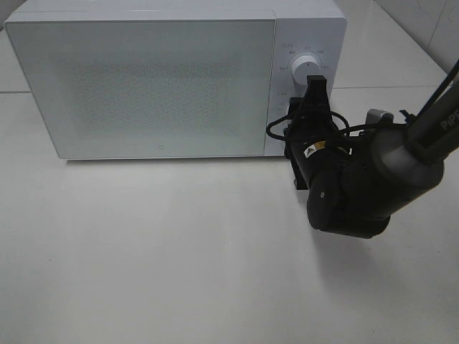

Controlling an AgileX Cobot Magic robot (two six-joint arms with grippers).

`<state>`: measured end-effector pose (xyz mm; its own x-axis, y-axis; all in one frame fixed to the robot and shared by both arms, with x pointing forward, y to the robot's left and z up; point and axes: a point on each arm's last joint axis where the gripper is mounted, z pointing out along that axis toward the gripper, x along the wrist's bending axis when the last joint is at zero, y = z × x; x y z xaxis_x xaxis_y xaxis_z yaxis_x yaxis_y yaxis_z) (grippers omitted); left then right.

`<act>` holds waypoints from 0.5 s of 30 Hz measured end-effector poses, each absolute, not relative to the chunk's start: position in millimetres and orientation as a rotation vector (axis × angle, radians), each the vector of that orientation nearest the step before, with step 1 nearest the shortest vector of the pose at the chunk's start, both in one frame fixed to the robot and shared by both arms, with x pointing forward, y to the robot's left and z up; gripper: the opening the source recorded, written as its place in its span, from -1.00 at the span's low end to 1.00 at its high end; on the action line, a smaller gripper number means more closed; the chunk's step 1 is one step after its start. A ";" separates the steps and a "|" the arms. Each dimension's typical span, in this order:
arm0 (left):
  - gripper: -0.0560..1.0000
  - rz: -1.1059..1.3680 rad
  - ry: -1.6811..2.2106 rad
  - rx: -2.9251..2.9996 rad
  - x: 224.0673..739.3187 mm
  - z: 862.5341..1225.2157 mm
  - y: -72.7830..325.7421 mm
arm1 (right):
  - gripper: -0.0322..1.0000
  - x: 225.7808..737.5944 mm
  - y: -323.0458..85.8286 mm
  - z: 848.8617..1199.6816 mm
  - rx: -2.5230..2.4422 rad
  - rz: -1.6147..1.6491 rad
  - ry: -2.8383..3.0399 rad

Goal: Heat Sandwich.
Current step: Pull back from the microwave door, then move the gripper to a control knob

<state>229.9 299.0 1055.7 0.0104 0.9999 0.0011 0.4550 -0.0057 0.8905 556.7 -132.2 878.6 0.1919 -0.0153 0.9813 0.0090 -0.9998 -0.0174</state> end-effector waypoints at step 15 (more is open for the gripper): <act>0.95 0.943 1.538 1.555 229.9 1055.7 299.0 | -0.09 556.6 -132.4 878.8 -2.325 -1.913 0.226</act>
<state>229.9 299.0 1055.7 0.0104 0.9999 0.0011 0.4550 -0.0057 0.8905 556.6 -132.4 878.8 0.1891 -0.1919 0.9630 -0.0375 -0.9814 -0.1882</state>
